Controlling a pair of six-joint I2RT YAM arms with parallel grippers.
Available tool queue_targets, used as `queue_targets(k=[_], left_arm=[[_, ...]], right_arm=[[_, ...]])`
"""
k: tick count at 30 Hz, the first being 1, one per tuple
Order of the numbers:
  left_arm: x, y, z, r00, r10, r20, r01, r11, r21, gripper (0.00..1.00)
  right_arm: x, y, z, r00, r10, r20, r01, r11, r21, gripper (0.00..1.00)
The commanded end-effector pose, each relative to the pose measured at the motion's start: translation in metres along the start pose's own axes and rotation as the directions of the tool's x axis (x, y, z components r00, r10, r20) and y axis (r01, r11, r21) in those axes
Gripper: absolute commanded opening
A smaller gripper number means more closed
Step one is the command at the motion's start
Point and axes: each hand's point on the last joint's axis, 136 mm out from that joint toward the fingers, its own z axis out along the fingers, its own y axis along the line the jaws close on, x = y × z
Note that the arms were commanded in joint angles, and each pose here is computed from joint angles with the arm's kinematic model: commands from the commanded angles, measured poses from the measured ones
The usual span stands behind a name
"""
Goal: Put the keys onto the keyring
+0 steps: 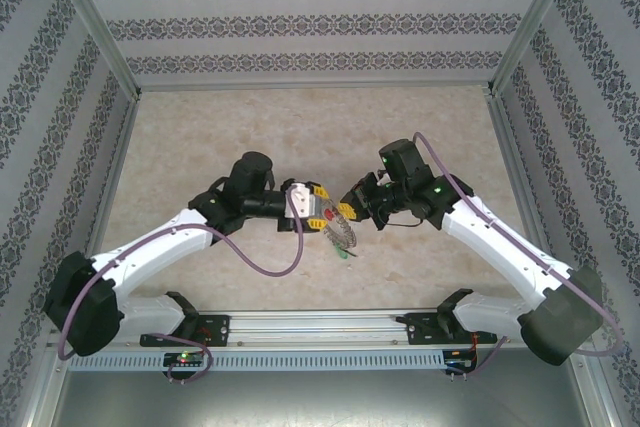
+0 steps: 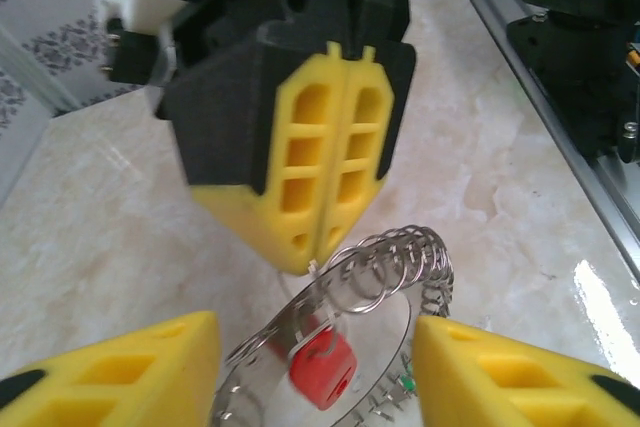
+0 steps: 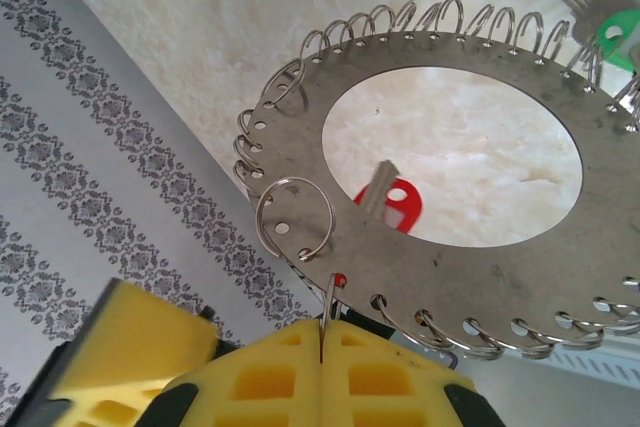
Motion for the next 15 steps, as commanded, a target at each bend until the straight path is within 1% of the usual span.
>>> queue_targets(k=[1,5,8,11,13,15], left_arm=[[-0.004,-0.005,0.015,0.999,0.028,0.015,-0.029,1.0,0.013,0.45],[0.001,-0.009,0.026,0.999,0.045,-0.016,-0.044,0.999,0.027,0.45],[0.007,-0.005,0.031,0.997,0.059,-0.05,-0.059,0.998,-0.002,0.44],[0.015,0.005,0.032,0.995,0.045,-0.089,-0.051,0.997,-0.057,0.42],[0.016,0.007,0.032,0.995,0.028,-0.093,-0.035,0.997,-0.071,0.41],[0.012,0.007,0.033,0.997,0.018,-0.074,-0.023,0.997,-0.071,0.41]], right_arm=[[-0.002,0.002,-0.002,1.0,0.025,0.009,-0.025,0.999,-0.034,0.0],[-0.003,-0.002,0.0,0.998,0.055,0.017,-0.054,0.998,-0.039,0.0],[-0.004,-0.003,-0.001,0.998,0.064,0.022,-0.063,0.997,-0.041,0.0],[-0.004,-0.006,0.0,0.997,0.071,0.022,-0.071,0.997,-0.036,0.0],[-0.004,-0.007,0.002,0.997,0.077,0.023,-0.076,0.997,-0.035,0.0],[-0.005,-0.008,0.003,0.996,0.083,0.027,-0.082,0.996,-0.034,0.0]])
